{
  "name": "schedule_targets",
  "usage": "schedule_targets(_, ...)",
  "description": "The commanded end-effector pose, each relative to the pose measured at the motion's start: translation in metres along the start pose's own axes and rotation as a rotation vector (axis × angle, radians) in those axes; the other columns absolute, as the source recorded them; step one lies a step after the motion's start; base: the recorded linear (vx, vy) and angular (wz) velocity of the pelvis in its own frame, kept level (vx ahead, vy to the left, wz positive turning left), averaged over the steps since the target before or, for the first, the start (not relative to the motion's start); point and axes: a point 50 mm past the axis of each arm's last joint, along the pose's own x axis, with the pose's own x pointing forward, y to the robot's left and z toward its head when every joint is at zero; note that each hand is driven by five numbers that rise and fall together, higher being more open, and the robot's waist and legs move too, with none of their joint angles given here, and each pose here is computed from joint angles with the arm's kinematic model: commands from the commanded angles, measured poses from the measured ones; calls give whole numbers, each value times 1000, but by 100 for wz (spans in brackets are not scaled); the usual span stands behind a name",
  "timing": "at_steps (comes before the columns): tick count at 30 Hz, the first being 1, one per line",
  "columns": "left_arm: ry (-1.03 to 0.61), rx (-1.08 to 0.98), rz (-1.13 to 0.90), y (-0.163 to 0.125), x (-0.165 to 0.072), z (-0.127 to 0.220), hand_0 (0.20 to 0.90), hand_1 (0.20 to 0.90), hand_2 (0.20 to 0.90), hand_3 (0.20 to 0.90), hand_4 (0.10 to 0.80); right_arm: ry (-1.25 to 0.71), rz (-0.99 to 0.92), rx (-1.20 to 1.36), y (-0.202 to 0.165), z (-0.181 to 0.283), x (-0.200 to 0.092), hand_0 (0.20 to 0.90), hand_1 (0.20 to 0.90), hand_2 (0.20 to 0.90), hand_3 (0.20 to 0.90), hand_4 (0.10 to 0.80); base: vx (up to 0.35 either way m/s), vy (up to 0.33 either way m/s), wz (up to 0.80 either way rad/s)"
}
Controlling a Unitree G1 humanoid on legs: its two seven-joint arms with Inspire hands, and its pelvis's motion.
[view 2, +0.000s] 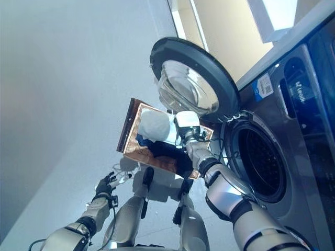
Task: Pick up the clothes and place them into the washing machine
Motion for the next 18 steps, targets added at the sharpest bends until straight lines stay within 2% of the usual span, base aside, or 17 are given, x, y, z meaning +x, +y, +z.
schedule_targets(1,-97,-41,41,9,3,19,900,900,900,900,800,52,-174,-9,-56,-9,20,900,900,900,900,800,-31,28,17)
schedule_targets(4,-142,-70,-2,-3,1,27,900,900,900,900,800,94,-197,-24,-66,-21,21,900,900,900,900,800,-38,30,9)
schedule_targets(18,-295,-133,-87,-23,-4,66,900,900,900,900,800,142,-365,-10,-127,-37,30,900,900,900,900,800,-35,23,11)
